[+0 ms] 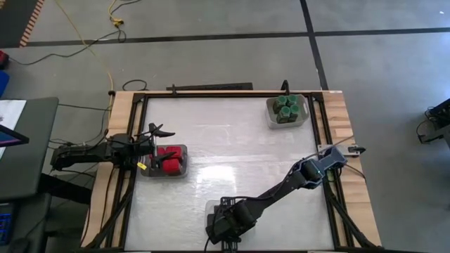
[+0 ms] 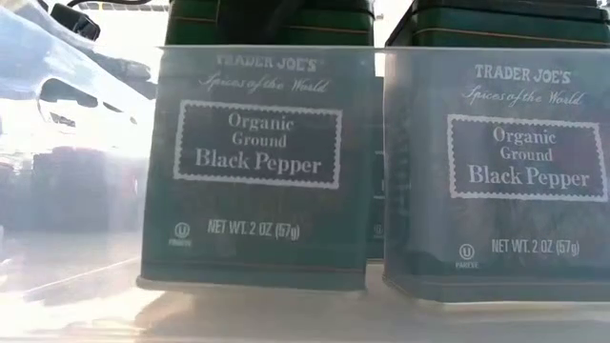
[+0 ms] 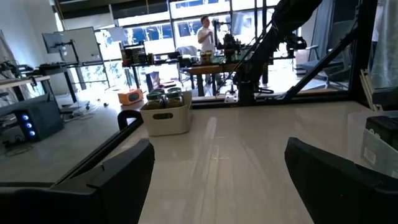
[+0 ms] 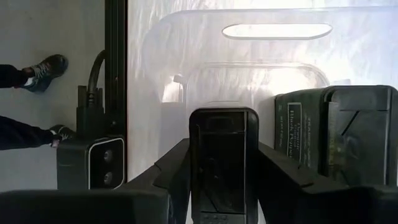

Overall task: Sort spices by type
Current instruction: Put the black seasoning can into the transparent bin

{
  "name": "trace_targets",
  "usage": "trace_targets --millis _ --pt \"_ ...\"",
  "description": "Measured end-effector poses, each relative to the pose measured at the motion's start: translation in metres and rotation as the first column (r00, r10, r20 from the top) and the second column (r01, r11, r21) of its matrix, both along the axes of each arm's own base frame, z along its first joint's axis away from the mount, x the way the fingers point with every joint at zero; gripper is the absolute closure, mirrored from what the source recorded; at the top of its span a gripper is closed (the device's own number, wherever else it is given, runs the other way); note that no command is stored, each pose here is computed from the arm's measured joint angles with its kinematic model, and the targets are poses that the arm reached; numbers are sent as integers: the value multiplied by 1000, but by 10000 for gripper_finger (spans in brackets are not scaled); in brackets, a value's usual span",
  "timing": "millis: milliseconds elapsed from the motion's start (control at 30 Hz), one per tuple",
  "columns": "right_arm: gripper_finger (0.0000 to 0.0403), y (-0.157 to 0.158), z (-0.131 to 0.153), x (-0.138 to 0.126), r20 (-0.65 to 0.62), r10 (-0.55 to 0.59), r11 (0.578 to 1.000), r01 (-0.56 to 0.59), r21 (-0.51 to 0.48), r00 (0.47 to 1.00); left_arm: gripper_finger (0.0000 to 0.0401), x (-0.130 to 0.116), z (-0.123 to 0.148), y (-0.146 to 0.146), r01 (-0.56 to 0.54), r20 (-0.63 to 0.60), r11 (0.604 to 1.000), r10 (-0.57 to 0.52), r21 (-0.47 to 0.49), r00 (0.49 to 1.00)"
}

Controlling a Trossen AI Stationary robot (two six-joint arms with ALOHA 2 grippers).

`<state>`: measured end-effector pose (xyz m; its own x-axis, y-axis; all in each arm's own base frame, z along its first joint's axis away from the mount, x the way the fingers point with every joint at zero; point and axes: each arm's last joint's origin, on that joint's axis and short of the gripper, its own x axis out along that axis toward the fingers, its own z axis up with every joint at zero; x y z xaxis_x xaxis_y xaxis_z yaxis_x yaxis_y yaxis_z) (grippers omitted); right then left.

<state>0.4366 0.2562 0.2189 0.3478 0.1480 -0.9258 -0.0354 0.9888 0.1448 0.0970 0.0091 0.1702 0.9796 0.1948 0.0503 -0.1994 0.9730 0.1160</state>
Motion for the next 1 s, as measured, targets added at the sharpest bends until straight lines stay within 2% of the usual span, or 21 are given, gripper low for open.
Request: trace_targets --millis 1000 --pt "217 -6 0 3 -2 -20 1000 20 2 1000 54 0 0 0 0 0 1000 0 0 1000"
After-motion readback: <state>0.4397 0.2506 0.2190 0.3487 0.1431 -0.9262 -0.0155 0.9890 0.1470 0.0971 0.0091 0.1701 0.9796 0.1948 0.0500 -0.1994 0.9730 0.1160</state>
